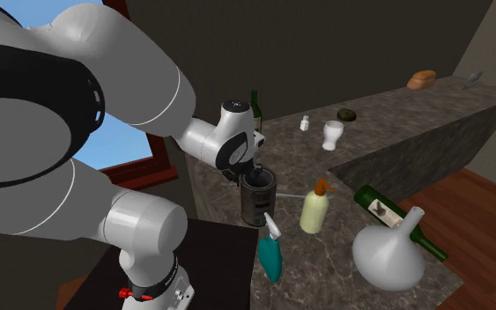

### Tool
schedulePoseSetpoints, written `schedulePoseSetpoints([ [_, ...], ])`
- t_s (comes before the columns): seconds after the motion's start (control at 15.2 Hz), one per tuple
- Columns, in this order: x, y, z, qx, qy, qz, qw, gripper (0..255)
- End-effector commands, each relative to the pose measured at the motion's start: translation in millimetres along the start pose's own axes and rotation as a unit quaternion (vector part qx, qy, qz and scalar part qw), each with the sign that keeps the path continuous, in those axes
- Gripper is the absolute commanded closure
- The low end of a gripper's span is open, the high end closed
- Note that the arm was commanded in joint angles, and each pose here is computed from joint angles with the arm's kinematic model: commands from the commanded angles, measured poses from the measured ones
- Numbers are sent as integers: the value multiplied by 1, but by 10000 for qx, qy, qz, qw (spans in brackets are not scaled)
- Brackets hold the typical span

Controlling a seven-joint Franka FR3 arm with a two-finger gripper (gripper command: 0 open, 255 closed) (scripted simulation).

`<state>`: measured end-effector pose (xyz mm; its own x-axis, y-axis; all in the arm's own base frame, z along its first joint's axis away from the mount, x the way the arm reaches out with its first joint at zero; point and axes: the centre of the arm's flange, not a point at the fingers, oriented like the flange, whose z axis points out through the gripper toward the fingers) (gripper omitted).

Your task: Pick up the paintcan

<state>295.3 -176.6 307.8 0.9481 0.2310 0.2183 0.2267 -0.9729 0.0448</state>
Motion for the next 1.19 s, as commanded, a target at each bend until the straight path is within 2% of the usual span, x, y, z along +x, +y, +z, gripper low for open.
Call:
schedulePoseSetpoints([
  [0.0,0,0,0,-1,1,0,10000,255],
  [0.46,0,0,1,-1,1,0,10000,255],
  [1.12,12,2,-51,-1,1,0,10000,255],
])
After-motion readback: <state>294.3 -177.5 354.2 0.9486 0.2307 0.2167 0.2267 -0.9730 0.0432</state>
